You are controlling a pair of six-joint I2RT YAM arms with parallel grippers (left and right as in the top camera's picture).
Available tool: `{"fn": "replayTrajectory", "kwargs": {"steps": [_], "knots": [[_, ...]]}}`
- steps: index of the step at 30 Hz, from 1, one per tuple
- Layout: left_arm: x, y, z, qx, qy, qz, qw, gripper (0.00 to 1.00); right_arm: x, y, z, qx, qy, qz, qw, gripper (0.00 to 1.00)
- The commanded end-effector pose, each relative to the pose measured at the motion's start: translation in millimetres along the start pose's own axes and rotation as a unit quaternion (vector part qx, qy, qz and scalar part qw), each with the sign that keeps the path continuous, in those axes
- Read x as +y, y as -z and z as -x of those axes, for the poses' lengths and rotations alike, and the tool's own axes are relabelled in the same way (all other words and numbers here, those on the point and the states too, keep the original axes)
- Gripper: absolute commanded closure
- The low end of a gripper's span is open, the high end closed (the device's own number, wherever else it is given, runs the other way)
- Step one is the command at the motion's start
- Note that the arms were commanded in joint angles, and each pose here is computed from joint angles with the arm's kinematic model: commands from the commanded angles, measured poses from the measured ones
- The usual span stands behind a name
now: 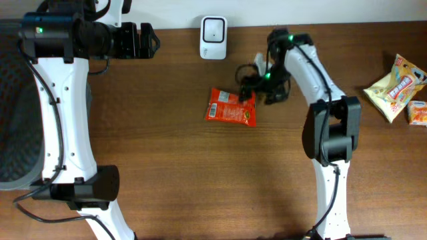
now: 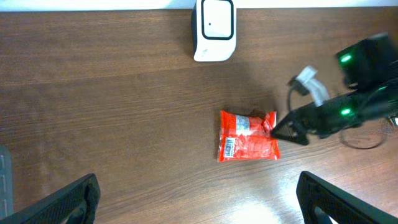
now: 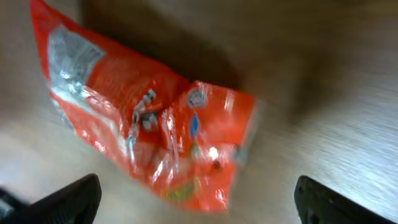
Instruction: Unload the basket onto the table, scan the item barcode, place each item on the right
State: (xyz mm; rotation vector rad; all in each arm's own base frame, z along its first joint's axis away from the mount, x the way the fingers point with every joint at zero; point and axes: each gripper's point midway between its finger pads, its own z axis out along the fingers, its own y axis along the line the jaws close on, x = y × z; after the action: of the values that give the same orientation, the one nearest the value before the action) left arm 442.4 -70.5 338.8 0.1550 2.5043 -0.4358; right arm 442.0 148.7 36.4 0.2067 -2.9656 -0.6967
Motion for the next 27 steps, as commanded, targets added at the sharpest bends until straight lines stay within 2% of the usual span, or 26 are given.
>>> {"fn": "replayTrajectory", "kwargs": {"steps": [1, 3, 4, 6, 8, 11, 15, 17, 18, 19, 22, 26, 27], "knots": [[-1, 7, 2, -0.009, -0.012, -0.001, 1.000, 0.01, 12, -30, -13, 0.018, 0.012, 0.065, 0.998, 0.01], [-1, 7, 2, -0.009, -0.012, -0.001, 1.000, 0.01, 8, -44, -16, 0.019, 0.007, 0.074, 0.997, 0.01], [-1, 7, 2, -0.009, -0.012, -0.001, 1.000, 0.01, 5, -50, -18, 0.019, 0.007, 0.074, 0.997, 0.14], [-1, 7, 2, -0.009, -0.012, -0.001, 1.000, 0.01, 2, -56, -18, 0.014, 0.010, 0.073, 0.997, 0.66], [-1, 7, 2, -0.009, -0.012, -0.001, 1.000, 0.01, 2, -56, -12, 0.005, -0.001, 0.073, 0.997, 0.96], [-1, 7, 2, -0.009, -0.012, -0.001, 1.000, 0.01, 3, -45, 0, -0.016, -0.010, 0.076, 0.997, 0.96], [-1, 7, 2, -0.009, -0.012, -0.001, 1.000, 0.01, 8, 7, 18, -0.057, -0.010, 0.066, 0.996, 0.96], [-1, 7, 2, -0.009, -0.012, -0.001, 1.000, 0.01, -1, 44, 26, -0.089, -0.006, 0.000, 0.996, 0.96], [-1, 7, 2, -0.009, -0.012, -0.001, 1.000, 0.01, -16, 69, 28, -0.109, -0.018, -0.074, 0.991, 0.96], [-1, 7, 2, -0.009, -0.012, -0.001, 1.000, 0.01, -32, 92, 28, -0.127, -0.042, -0.146, 0.980, 0.96], [-1, 7, 2, -0.009, -0.012, -0.001, 1.000, 0.01, -65, 163, 15, -0.175, -0.103, -0.342, 0.917, 0.96], [-1, 7, 2, -0.009, -0.012, -0.001, 1.000, 0.01, -76, 199, -2, -0.203, -0.152, -0.474, 0.843, 0.96], [-1, 7, 2, -0.009, -0.012, -0.001, 1.000, 0.01, -73, 199, -2, -0.207, -0.150, -0.491, 0.833, 0.96]]}}
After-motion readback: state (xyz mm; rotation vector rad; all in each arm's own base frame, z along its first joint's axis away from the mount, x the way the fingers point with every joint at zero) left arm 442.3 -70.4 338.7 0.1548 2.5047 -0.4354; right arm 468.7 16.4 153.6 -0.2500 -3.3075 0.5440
